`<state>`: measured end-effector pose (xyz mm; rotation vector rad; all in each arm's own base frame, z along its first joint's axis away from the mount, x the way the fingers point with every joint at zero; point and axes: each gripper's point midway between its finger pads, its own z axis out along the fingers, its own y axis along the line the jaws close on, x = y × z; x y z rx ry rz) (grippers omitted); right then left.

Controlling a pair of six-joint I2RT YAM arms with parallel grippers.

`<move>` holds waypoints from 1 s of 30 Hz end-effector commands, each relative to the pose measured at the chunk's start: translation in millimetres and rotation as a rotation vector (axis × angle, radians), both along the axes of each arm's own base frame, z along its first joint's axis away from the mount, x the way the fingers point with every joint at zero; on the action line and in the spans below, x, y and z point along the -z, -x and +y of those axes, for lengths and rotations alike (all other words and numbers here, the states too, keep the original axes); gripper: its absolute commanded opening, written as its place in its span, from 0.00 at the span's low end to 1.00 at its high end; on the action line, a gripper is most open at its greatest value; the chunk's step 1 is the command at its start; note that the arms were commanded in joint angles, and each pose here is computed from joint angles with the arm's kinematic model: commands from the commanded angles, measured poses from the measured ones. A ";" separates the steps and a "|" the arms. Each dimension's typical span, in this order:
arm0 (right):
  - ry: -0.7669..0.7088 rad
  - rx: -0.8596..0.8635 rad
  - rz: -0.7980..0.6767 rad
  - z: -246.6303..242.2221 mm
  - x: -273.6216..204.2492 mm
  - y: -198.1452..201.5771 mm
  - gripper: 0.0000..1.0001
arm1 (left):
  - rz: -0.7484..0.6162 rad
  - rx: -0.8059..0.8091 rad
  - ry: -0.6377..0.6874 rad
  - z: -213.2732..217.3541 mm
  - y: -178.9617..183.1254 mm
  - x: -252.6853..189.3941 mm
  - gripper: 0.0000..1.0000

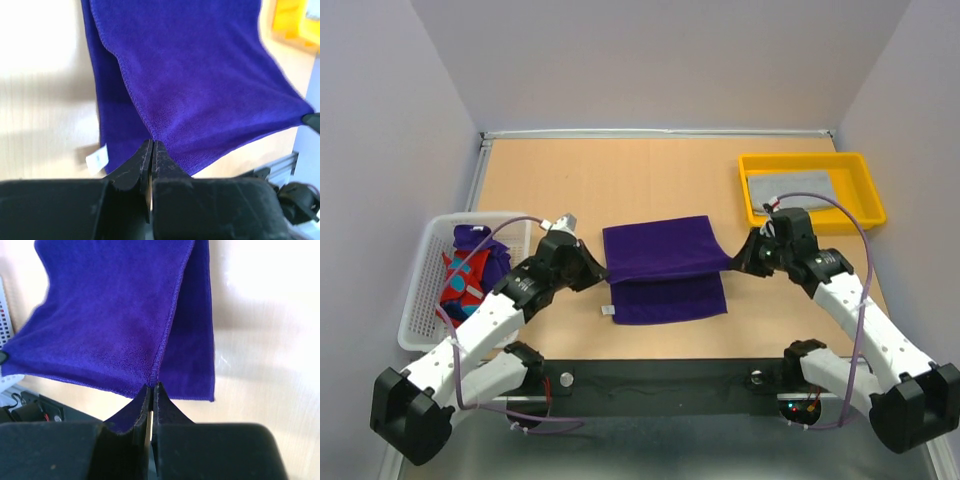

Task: Fold and stack the towels
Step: Fold the towel

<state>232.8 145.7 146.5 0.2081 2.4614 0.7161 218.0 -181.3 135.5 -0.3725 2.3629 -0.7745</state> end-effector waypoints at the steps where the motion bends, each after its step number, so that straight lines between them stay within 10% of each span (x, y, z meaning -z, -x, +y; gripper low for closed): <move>1: 0.003 0.009 0.067 -7.6 13.8 26.9 0.00 | 0.091 0.031 -0.003 1.6 30.4 25.0 0.00; 17: 0.094 0.094 0.287 -26.4 91.9 57.9 0.11 | 0.256 0.079 -0.031 -4.1 63.6 119.6 0.03; 26: 0.097 0.119 0.264 -29.2 87.0 55.9 0.49 | 0.225 0.080 -0.012 -6.5 64.2 108.8 0.51; 30: 0.089 0.118 0.195 -28.3 71.0 44.9 0.51 | 0.184 0.078 0.026 -8.3 63.1 89.4 0.68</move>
